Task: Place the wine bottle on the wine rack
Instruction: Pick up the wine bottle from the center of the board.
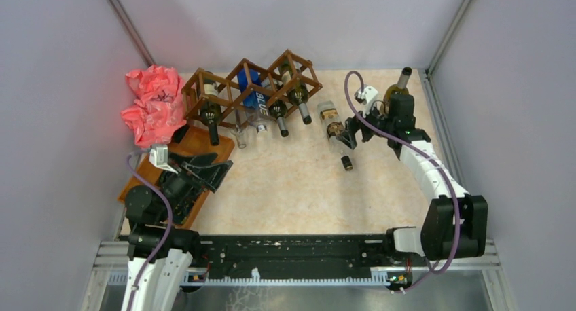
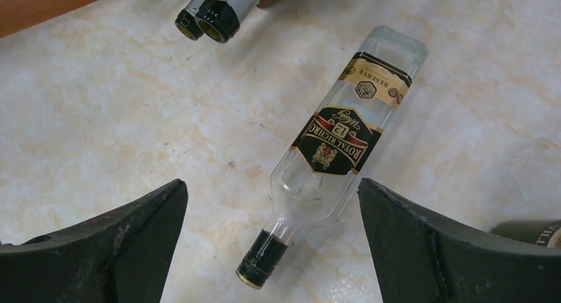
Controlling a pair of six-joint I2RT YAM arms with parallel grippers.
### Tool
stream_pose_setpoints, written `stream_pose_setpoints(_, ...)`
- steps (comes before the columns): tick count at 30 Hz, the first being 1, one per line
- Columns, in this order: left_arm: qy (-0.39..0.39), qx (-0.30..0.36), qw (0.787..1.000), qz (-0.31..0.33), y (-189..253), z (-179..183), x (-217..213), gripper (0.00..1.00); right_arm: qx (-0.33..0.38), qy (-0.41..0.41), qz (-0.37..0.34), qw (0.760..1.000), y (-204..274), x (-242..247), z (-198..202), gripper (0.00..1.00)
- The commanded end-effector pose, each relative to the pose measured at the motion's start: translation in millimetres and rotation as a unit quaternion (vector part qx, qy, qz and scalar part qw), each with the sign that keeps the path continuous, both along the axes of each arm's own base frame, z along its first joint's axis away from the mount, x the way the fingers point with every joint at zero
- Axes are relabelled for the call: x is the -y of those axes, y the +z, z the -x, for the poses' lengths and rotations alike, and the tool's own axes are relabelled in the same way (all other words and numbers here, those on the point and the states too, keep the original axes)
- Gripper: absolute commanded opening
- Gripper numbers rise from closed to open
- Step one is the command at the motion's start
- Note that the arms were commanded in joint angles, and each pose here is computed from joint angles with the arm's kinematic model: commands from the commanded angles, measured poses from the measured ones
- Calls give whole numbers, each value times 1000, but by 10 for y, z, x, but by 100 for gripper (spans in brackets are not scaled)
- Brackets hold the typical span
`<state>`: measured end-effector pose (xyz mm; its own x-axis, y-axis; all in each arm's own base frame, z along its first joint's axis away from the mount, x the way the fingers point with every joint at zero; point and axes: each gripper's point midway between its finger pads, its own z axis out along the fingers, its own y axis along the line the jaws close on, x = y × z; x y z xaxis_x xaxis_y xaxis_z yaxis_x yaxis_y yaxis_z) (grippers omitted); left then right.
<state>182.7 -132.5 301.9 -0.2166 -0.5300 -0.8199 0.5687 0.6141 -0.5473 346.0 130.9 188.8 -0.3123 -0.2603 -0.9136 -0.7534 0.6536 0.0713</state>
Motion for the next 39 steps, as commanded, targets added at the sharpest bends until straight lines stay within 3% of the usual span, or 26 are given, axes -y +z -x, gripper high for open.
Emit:
stream_pose_setpoints(1,-5,14,1000,4,37,27,9,99,21,-5,16,1000,63,-89,-129,98)
stream_pose_setpoints(11,-15,6,1000,20,-46,-26,48,99,0,-74,51,996,-292,51,-233,98)
stream_pose_setpoints(22,-23,6,999,31,-63,-58,73,99,-22,-90,85,992,-474,-34,-294,98)
stream_pose_setpoints(30,-29,2,999,33,-52,-73,91,99,-30,-94,87,991,-558,-119,-306,98)
stream_pose_setpoints(39,-31,-1,999,38,-90,-87,100,99,-51,-155,67,984,-592,-106,-457,98)
